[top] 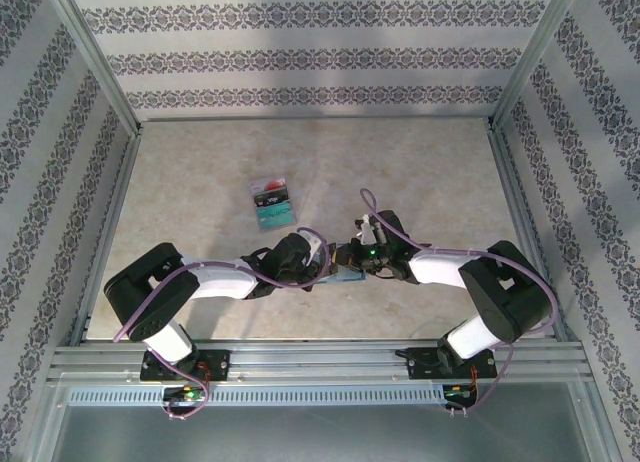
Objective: Take the credit cards out of the card holder
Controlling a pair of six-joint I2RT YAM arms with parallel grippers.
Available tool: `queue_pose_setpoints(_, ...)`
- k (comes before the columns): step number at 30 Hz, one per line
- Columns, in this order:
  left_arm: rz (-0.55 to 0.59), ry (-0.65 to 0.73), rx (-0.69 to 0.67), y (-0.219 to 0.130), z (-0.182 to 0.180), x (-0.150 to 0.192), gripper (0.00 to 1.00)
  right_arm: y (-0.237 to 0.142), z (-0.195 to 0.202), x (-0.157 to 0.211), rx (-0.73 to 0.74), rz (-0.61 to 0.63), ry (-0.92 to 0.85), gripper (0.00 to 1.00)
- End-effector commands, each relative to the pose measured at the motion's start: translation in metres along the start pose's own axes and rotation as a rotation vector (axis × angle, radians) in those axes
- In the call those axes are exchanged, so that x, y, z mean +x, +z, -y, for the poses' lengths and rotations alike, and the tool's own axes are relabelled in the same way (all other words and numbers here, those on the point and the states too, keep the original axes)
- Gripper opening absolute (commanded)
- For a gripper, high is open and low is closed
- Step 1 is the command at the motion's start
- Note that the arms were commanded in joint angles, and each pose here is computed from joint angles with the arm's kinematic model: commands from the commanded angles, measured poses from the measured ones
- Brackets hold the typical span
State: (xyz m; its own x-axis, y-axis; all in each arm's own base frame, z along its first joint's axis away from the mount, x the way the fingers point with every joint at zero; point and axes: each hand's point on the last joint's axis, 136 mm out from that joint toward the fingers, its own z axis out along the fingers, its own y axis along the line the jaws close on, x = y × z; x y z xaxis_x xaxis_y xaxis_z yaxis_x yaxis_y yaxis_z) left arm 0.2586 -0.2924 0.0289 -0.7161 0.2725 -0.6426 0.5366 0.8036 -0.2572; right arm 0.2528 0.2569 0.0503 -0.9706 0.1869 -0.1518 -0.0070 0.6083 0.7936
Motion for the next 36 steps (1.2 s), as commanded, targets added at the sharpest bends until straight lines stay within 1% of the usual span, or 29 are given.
queue_pose_setpoints(1, -0.016, -0.024, -0.025, -0.003, -0.009, 0.009, 0.08, -0.007, -0.003, -0.004, -0.014, 0.023, -0.022, 0.03)
queue_pose_setpoints(3, -0.014, -0.025, -0.025, -0.004, -0.009, 0.008, 0.08, -0.008, -0.003, -0.004, -0.013, 0.025, -0.029, 0.0)
queue_pose_setpoints(6, -0.005, -0.025, -0.023, -0.005, -0.008, 0.005, 0.1, -0.011, -0.003, -0.004, 0.001, 0.032, -0.04, 0.0)
queue_pose_setpoints(12, 0.021, -0.013, -0.015, -0.013, -0.005, -0.007, 0.21, -0.023, 0.004, -0.006, 0.095, 0.05, -0.096, 0.0)
queue_pose_setpoints(13, 0.028, -0.008, -0.013, -0.015, -0.003, -0.011, 0.25, -0.027, 0.003, -0.006, 0.108, 0.053, -0.108, 0.0)
queue_pose_setpoints(16, 0.055, 0.01, 0.0, -0.023, 0.001, -0.023, 0.43, -0.035, -0.001, -0.008, 0.134, 0.057, -0.156, 0.0)
queue_pose_setpoints(18, 0.079, 0.026, 0.008, -0.03, 0.005, -0.034, 0.52, -0.039, -0.005, -0.009, 0.138, 0.057, -0.187, 0.0)
queue_pose_setpoints(19, 0.085, 0.032, 0.011, -0.035, 0.006, -0.039, 0.58, -0.042, -0.008, -0.009, 0.137, 0.056, -0.203, 0.0)
queue_pose_setpoints(21, 0.094, 0.049, 0.012, -0.043, 0.006, -0.049, 0.67, -0.045, -0.016, -0.008, 0.12, 0.049, -0.239, 0.0)
queue_pose_setpoints(23, 0.111, 0.064, 0.014, -0.053, 0.003, -0.059, 0.79, -0.049, -0.025, -0.006, 0.096, 0.034, -0.289, 0.0)
queue_pose_setpoints(24, 0.12, 0.066, 0.023, -0.057, 0.001, -0.064, 0.82, -0.051, -0.03, -0.005, 0.083, 0.029, -0.314, 0.0)
queue_pose_setpoints(27, 0.148, 0.078, 0.093, -0.074, 0.0, -0.079, 0.81, -0.059, -0.047, 0.002, 0.031, -0.001, -0.411, 0.0)
queue_pose_setpoints(29, 0.161, 0.124, 0.192, -0.087, 0.01, -0.088, 0.79, -0.064, -0.057, 0.007, -0.004, -0.014, -0.47, 0.0)
queue_pose_setpoints(33, 0.149, 0.195, 0.365, -0.106, 0.022, -0.092, 0.75, -0.073, -0.076, 0.016, -0.072, -0.043, -0.548, 0.0)
queue_pose_setpoints(35, 0.149, 0.218, 0.439, -0.114, 0.026, -0.094, 0.69, -0.077, -0.086, 0.021, -0.115, -0.06, -0.581, 0.0)
queue_pose_setpoints(36, 0.145, 0.234, 0.472, -0.117, 0.029, -0.093, 0.68, -0.078, -0.091, 0.023, -0.132, -0.067, -0.594, 0.0)
